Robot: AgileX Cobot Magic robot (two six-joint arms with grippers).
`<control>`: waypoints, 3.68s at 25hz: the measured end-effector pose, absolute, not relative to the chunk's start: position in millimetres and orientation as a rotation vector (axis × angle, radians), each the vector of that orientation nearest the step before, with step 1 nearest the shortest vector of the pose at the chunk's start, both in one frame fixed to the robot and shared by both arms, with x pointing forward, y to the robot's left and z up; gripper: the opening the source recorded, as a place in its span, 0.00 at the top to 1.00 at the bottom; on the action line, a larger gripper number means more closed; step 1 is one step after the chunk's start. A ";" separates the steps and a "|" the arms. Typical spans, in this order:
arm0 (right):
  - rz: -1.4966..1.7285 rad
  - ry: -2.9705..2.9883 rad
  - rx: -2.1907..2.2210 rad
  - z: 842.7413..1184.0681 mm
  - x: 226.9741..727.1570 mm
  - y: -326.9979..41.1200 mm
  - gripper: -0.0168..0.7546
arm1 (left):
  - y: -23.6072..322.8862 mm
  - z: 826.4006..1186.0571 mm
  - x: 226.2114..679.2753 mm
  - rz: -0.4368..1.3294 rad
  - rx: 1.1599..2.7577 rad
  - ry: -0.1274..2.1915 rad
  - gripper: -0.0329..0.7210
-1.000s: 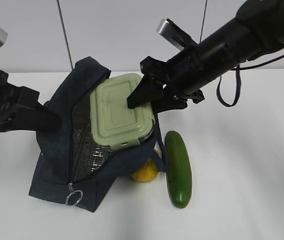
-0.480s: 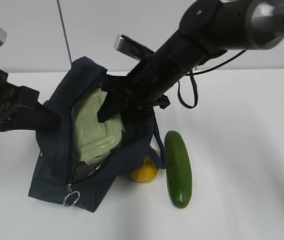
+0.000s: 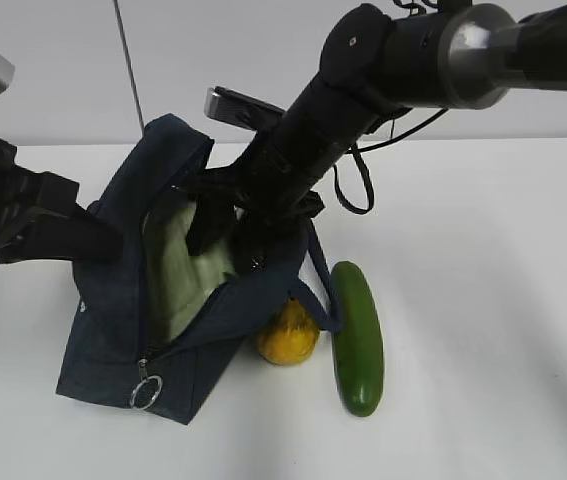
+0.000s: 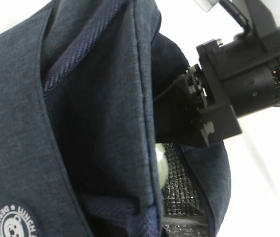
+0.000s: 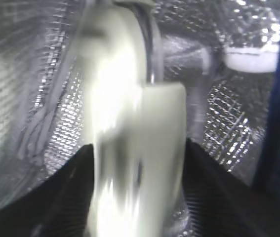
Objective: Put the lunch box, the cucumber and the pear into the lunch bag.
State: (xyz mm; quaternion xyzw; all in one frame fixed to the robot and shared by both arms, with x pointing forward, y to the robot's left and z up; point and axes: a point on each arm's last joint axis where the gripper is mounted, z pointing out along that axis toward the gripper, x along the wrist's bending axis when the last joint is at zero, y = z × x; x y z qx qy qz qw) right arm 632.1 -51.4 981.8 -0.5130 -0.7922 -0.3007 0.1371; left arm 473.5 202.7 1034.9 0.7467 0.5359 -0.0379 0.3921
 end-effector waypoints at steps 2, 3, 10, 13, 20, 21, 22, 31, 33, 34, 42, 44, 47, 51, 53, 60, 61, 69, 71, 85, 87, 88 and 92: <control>-0.873 -2.295 -1.473 985.2 632.5 -50.7 0.34 | 202.7 1034.9 473.5 -0.096 1.896 1.361 0.97; -0.862 -2.302 -1.463 986.1 631.9 -50.9 0.33 | 202.7 1034.9 473.5 -0.096 1.896 1.361 0.97; -0.752 -2.465 -1.318 1025.0 632.4 -54.5 0.31 | 202.7 1034.9 473.6 -0.095 1.895 1.361 0.97; -0.771 -2.565 -1.363 1052.8 640.4 -59.1 0.31 | 202.7 1034.9 473.7 -0.094 1.895 1.361 0.97; -0.763 -2.787 -1.605 1105.5 641.8 -86.6 0.38 | 202.8 1034.8 474.0 -0.092 1.894 1.362 0.97; -0.762 -2.811 -1.646 1114.6 639.0 -91.9 0.39 | 202.8 1034.8 474.0 -0.092 1.894 1.362 0.97; -0.762 -2.832 -1.687 1122.8 636.7 -96.9 0.40 | 202.8 1034.8 474.0 -0.092 1.894 1.362 0.97; -0.732 -2.796 -1.818 1154.9 581.0 -130.2 0.40 | 202.8 1034.8 474.0 -0.092 1.894 1.362 0.97; -0.647 -2.771 -1.830 1142.9 568.8 -136.2 0.41 | 202.8 1034.8 474.0 -0.092 1.894 1.362 0.97; -0.614 -2.760 -1.836 1138.0 563.7 -138.8 0.41 | 202.8 1034.8 474.0 -0.092 1.894 1.362 0.97; -0.297 -2.613 -1.844 1057.0 550.2 -141.0 0.41 | 202.7 1034.7 473.7 -0.095 1.896 1.362 0.97; -0.296 -2.598 -1.844 1043.4 556.0 -137.2 0.39 | 202.7 1034.7 473.7 -0.096 1.896 1.361 0.97; -0.312 -2.588 -1.850 1024.9 566.8 -131.1 0.31 | 202.5 1034.7 473.2 -0.103 1.899 1.360 0.97; -0.282 -2.558 -1.850 996.1 578.3 -123.9 0.22 | 202.4 1034.6 473.0 -0.105 1.900 1.359 0.97; -0.250 -2.544 -1.855 980.0 583.4 -121.3 0.22 | 202.4 1034.6 473.0 -0.105 1.900 1.359 0.97; -0.153 -2.498 -1.869 936.3 593.2 -117.2 0.21 | 202.3 1034.6 472.8 -0.107 1.901 1.359 0.97; -0.145 -2.493 -1.870 931.8 594.2 -117.2 0.21 | 202.3 1034.6 472.9 -0.107 1.901 1.359 0.97; -0.113 -2.451 -1.874 912.9 596.4 -114.2 0.21 | 202.3 1034.6 472.8 -0.108 1.901 1.359 0.97; -0.113 -2.451 -1.874 913.0 596.4 -114.2 0.22 | 202.3 1034.6 472.8 -0.108 1.901 1.359 0.97; -0.043 -2.510 -1.851 917.8 599.1 -117.7 0.44 | 202.2 1034.6 472.6 -0.110 1.902 1.358 0.97; 0.006 -2.538 -1.837 923.0 601.2 -119.5 0.45 | 202.2 1034.6 472.6 -0.111 1.902 1.358 0.98; 0.022 -2.552 -1.834 926.6 603.0 -119.9 0.45 | 202.2 1034.6 472.5 -0.112 1.902 1.358 0.98; 0.078 -2.595 -1.827 945.1 610.1 -120.9 0.45 | 202.2 1034.6 472.5 -0.112 1.902 1.358 0.98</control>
